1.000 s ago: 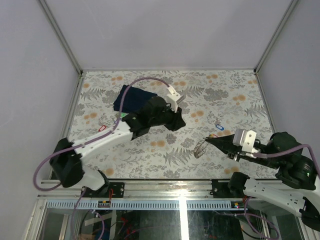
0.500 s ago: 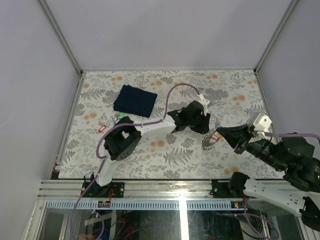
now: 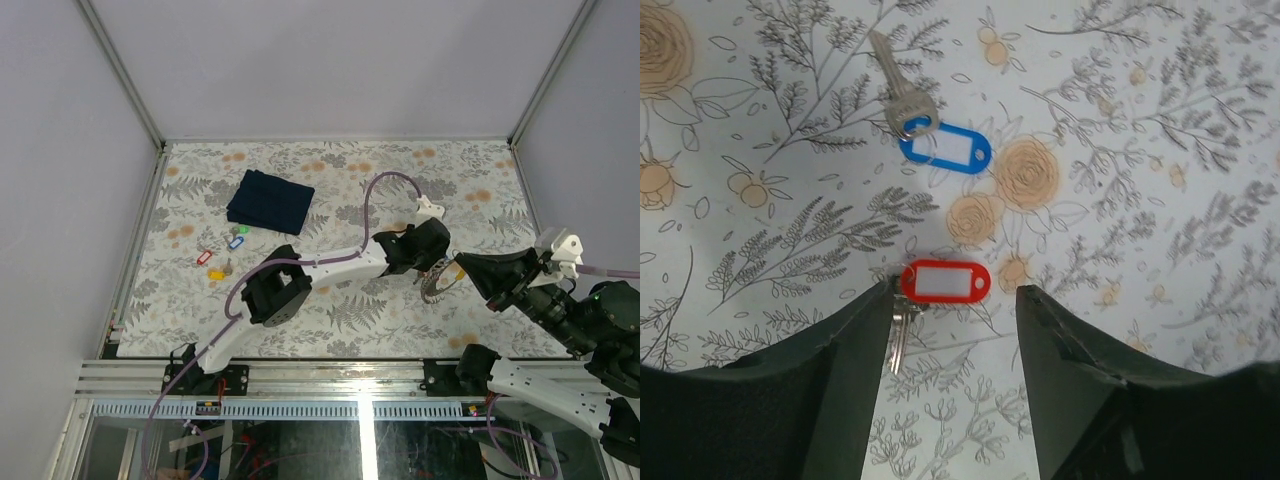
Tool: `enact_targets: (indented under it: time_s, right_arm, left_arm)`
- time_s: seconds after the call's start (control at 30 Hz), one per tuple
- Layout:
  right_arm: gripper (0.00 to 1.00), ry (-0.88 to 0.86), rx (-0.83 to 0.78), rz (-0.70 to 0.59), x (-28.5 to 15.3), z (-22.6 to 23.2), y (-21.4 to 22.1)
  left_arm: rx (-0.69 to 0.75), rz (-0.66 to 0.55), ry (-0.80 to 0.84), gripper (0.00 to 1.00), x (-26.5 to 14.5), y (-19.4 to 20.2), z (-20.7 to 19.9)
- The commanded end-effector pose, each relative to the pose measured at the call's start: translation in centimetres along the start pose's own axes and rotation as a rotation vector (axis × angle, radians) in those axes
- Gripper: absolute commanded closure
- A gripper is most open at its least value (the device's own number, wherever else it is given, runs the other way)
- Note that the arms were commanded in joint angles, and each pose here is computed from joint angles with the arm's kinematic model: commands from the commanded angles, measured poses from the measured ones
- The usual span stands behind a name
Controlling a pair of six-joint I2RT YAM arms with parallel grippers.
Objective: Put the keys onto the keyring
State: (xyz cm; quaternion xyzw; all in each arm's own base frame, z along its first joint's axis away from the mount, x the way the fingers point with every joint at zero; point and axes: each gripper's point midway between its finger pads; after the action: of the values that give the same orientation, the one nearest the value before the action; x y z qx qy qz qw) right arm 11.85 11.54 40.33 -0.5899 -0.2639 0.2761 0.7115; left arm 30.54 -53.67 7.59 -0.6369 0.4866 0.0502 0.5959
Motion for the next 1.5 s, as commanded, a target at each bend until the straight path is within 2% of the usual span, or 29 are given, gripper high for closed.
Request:
enact_targets:
  time_s: [0.0,0.3,0.67,1.47]
  right_arm:
    - [0.97,-0.004,0.039,-0.066,-0.7,0.1,-1.7]
    - [0.97,-0.007,0.044,-0.070,-1.3,-0.1,-1.2]
    - [0.97,-0.002,0.027,-0.064,-1.3,-0.3,-0.6]
    - [0.97,-0.003,0.021,-0.060,-1.2,-0.3,-0.2]
  left_arm:
    - [-0.004,0.011,-0.172,0.45,1.1,0.4,2.3]
    - [0.011,0.029,-0.233,0.45,1.9,1.7,2.9]
    - [0.009,0.047,-0.195,0.49,3.0,2.4,2.1]
    - [0.049,0.079,-0.134,0.97,3.2,3.2,2.0]
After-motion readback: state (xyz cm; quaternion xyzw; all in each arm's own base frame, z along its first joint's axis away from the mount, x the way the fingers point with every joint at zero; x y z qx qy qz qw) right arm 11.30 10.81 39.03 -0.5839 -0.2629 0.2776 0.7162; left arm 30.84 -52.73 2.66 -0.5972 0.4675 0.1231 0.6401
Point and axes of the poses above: each gripper's point midway between its finger pads, its own x axis out along the fingers, its own z axis along the line the jaws close on, y = z × x, and after that the axes turned 8 degrees about x, right-handed
